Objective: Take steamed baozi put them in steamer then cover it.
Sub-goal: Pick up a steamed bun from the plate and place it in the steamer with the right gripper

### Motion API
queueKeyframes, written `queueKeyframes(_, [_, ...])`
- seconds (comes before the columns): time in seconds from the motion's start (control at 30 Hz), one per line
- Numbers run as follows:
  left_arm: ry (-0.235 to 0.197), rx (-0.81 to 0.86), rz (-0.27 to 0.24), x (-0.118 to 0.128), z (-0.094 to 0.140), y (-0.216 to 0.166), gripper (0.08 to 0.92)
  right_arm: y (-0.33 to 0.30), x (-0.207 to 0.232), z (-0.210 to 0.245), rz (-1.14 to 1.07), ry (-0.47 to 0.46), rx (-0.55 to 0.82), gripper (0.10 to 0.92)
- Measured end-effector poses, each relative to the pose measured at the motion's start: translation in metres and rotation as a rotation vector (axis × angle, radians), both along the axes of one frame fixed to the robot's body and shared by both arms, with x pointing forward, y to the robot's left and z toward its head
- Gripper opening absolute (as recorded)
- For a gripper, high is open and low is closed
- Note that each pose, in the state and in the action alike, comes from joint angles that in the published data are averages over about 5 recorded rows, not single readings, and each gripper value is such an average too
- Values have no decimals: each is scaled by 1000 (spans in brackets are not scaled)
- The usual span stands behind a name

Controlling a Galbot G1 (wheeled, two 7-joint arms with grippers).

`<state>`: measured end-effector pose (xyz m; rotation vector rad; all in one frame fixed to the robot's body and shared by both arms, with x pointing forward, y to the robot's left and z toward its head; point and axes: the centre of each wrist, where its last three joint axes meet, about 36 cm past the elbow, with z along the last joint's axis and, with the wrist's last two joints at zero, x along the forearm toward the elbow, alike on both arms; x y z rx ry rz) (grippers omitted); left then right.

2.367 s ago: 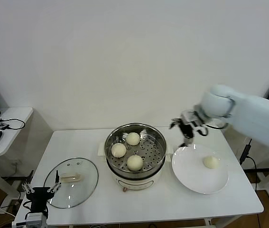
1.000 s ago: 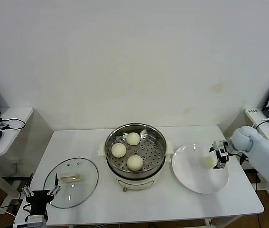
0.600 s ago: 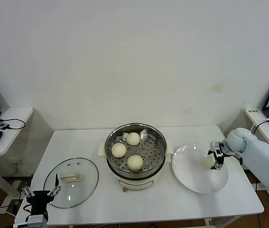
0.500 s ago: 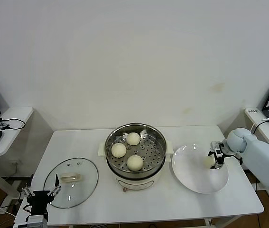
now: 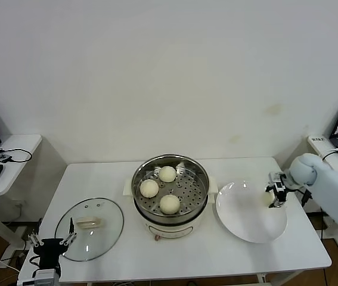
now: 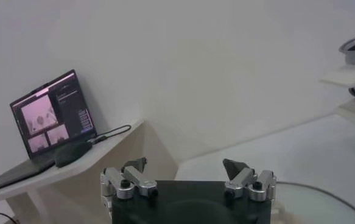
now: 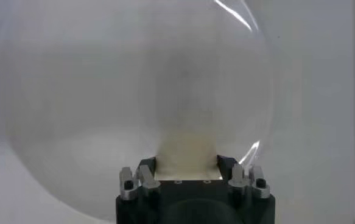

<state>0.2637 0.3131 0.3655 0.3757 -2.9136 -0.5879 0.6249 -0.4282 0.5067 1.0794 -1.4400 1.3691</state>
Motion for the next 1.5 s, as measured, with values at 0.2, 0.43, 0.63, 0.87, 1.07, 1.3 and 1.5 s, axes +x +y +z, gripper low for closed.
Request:
queueKeyframes(0.2, [-5, 0, -15, 3, 2, -3, 823, 20, -1, 52, 24, -41, 29, 639])
queueKeyframes(0.43, [-9, -3, -28, 5, 3, -5, 823, 73, -1, 119, 83, -94, 93, 645])
queueKeyframes(0.63, [-9, -6, -28, 6, 2, -4, 823, 135, -1, 160, 135, -105, 159, 648])
queueKeyframes(0.87, [-10, -16, -18, 5, 1, -5, 823, 208, -1, 177, 163, -70, 222, 653])
queueKeyframes(1.07, [-11, -21, -10, 3, 1, -4, 823, 258, 1, 169, 172, -30, 232, 649])
queueKeyframes(1.3, [-16, -22, 1, 2, 3, -1, 823, 289, 8, 139, 162, 20, 210, 646])
queueKeyframes(1.5, [-20, -21, 5, 3, 3, 1, 823, 296, 13, 113, 143, 37, 181, 647])
